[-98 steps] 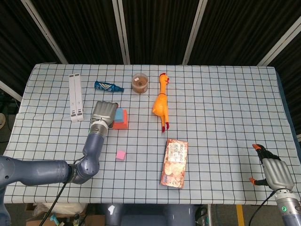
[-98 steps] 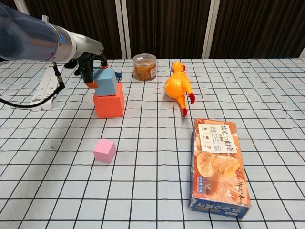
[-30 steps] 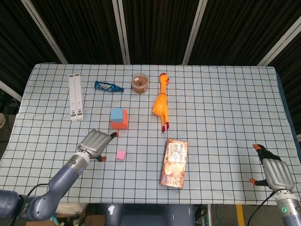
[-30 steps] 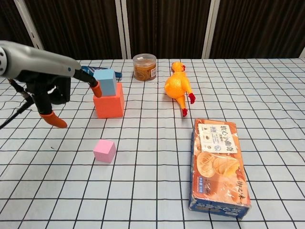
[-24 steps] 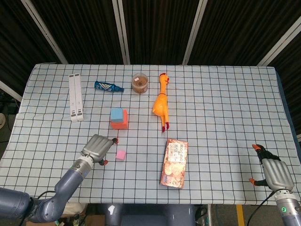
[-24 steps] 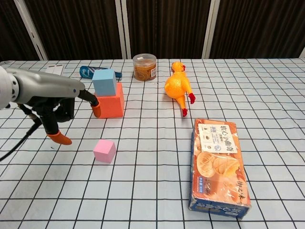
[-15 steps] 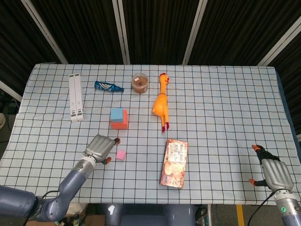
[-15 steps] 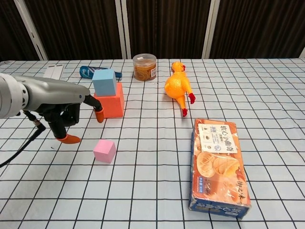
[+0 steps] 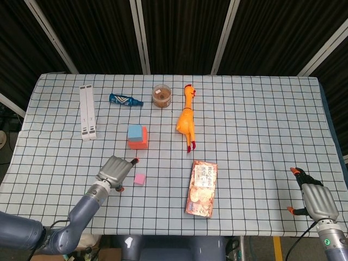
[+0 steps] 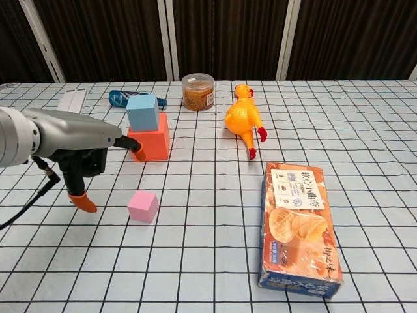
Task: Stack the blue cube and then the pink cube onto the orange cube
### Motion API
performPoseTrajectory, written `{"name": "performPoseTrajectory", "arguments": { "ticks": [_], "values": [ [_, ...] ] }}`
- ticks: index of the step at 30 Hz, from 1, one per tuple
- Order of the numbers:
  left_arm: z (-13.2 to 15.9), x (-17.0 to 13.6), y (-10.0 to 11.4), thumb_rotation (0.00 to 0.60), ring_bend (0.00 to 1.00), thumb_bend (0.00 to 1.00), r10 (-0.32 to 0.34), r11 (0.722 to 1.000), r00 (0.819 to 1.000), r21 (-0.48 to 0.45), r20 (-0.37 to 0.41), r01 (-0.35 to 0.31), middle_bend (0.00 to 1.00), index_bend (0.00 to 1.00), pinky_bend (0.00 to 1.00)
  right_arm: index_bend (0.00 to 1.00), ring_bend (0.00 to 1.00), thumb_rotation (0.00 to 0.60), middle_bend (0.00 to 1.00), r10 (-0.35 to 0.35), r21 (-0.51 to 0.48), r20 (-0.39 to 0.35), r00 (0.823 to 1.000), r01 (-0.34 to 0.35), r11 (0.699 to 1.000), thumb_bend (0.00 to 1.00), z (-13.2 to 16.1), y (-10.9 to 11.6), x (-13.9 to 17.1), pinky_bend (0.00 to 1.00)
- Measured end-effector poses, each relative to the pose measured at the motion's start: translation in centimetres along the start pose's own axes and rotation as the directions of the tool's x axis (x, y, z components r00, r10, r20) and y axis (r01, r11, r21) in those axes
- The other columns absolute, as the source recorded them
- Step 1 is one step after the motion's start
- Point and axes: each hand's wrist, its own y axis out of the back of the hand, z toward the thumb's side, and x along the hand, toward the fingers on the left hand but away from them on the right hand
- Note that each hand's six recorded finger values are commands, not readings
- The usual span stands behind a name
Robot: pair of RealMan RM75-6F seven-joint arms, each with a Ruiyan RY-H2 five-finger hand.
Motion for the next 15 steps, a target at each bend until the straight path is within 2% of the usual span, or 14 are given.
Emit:
{"name": "performPoseTrajectory", "arguments": {
  "ticks": [3, 7, 15],
  "values": [
    [0.08, 0.21, -0.05, 0.6, 0.74, 0.29, -0.001, 1.0, 1.0, -0.006, 0.0, 0.001, 0.9, 0.22, 0.83, 0.08, 0.19, 0.6, 0.09, 0.001, 0.0, 0.002, 1.0, -0.001, 1.0, 0.13, -0.07, 0.0, -0.01, 0.24],
    [0.35, 0.33, -0.02, 0.6, 0.74, 0.19, -0.002, 1.0, 1.0, -0.017, 0.009, 0.002, 0.9, 0.08, 0.83, 0.08, 0.19, 0.6, 0.09, 0.004, 0.001, 0.005, 1.0, -0.004, 1.0, 0.13, -0.15, -0.04, -0.04, 0.24],
    [0.35, 0.56, 0.23, 0.6, 0.74, 0.13, 0.001, 1.0, 1.0, -0.006, 0.007, -0.001, 0.9, 0.07, 0.83, 0.09, 0.19, 0.6, 0.09, 0.01, 0.0, 0.004, 1.0, -0.01, 1.0, 0.13, -0.11, -0.08, -0.05, 0.24]
  ]
}}
